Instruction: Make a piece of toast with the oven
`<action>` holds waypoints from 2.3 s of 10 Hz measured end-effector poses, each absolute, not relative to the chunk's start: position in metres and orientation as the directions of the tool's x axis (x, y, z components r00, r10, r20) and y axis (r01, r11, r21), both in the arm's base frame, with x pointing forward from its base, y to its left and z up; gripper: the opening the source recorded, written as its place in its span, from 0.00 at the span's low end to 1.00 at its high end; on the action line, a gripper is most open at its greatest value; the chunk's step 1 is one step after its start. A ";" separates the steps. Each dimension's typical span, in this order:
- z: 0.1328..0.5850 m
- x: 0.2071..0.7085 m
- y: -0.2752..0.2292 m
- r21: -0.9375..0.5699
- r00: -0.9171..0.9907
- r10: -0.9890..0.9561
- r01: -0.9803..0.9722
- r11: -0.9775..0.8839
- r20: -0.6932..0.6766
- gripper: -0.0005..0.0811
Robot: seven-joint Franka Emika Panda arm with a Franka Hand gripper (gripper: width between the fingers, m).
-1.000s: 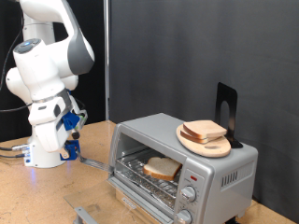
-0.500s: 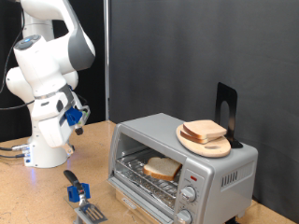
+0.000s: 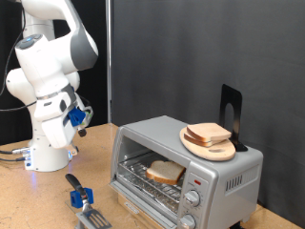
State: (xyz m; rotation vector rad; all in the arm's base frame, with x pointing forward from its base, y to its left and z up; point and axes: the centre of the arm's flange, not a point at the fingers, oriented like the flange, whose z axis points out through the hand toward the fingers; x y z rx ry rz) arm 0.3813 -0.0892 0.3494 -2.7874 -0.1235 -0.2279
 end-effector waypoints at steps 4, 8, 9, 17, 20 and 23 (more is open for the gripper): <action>0.344 0.381 -0.088 -0.362 0.953 -0.280 -0.223 -0.905 0.113 0.99; 0.330 0.385 -0.097 -0.390 0.804 -0.575 -0.485 -0.783 0.155 0.99; 0.325 0.386 -0.100 -0.381 0.792 -0.587 -0.498 -0.779 0.165 0.99; 0.238 0.391 -0.087 -0.265 0.793 -0.585 -0.535 -0.803 0.170 0.99; 0.219 0.391 -0.080 -0.286 0.804 -0.567 -0.510 -0.811 0.176 0.99; 0.209 0.389 -0.073 -0.298 0.813 -0.557 -0.497 -0.815 0.168 0.99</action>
